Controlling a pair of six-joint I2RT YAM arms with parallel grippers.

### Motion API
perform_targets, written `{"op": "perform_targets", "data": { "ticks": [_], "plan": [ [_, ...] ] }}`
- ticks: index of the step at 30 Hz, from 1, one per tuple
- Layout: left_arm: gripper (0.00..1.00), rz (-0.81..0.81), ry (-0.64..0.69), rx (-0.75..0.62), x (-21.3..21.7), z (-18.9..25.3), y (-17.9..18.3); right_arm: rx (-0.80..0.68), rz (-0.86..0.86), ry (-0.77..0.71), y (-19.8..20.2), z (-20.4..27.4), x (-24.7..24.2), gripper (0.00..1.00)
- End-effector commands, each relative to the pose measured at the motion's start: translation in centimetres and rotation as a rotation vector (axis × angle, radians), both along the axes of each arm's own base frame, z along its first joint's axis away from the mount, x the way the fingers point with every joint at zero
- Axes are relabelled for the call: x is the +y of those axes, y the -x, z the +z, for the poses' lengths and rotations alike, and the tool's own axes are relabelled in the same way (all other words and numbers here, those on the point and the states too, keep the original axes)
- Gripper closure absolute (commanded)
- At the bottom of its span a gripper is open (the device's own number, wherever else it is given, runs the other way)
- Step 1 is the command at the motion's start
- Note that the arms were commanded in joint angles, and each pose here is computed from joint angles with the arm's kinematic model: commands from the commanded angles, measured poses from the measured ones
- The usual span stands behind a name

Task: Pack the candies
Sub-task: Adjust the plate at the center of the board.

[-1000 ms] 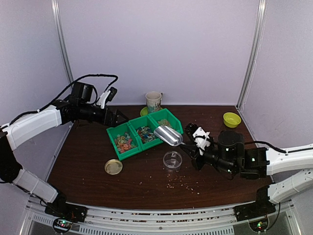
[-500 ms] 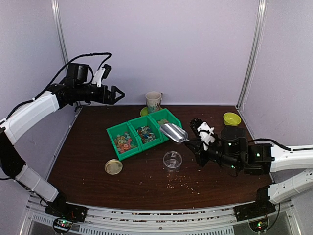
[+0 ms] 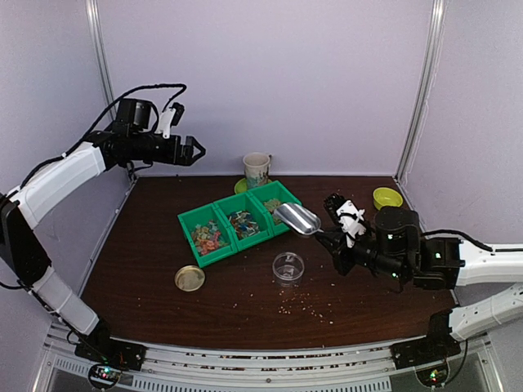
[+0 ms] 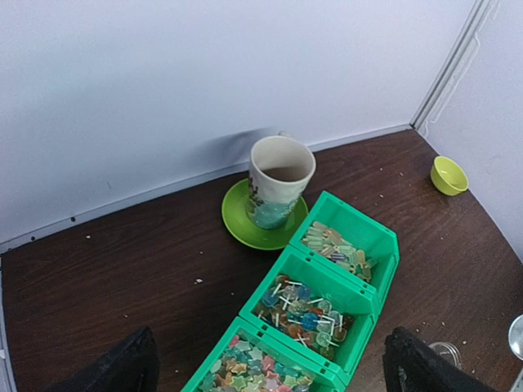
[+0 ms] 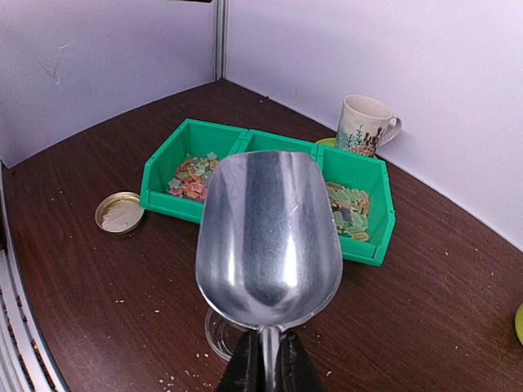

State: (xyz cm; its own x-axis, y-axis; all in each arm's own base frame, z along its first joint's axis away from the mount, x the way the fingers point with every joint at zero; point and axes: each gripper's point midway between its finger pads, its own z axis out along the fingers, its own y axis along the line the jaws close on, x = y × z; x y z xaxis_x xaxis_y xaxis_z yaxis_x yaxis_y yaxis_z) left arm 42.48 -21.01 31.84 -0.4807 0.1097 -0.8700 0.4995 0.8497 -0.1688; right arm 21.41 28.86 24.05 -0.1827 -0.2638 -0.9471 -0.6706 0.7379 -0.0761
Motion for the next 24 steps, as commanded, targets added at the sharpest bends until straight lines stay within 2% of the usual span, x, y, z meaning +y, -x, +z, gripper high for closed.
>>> {"op": "perform_targets", "data": {
  "ticks": [1,15,24],
  "plan": [
    [0.02,0.076,0.001,-0.042,2.3,1.4,-2.0,-0.01,0.01,-0.04,-0.1,1.3,0.4,1.0],
    [0.02,0.126,-0.038,0.017,5.3,-1.3,-5.8,-0.028,0.002,-0.021,-0.4,0.9,0.3,1.0],
    [0.02,0.073,-0.071,0.042,6.1,-2.4,-7.5,-0.024,-0.005,-0.006,-0.4,0.3,0.1,1.0]
  ]
}}
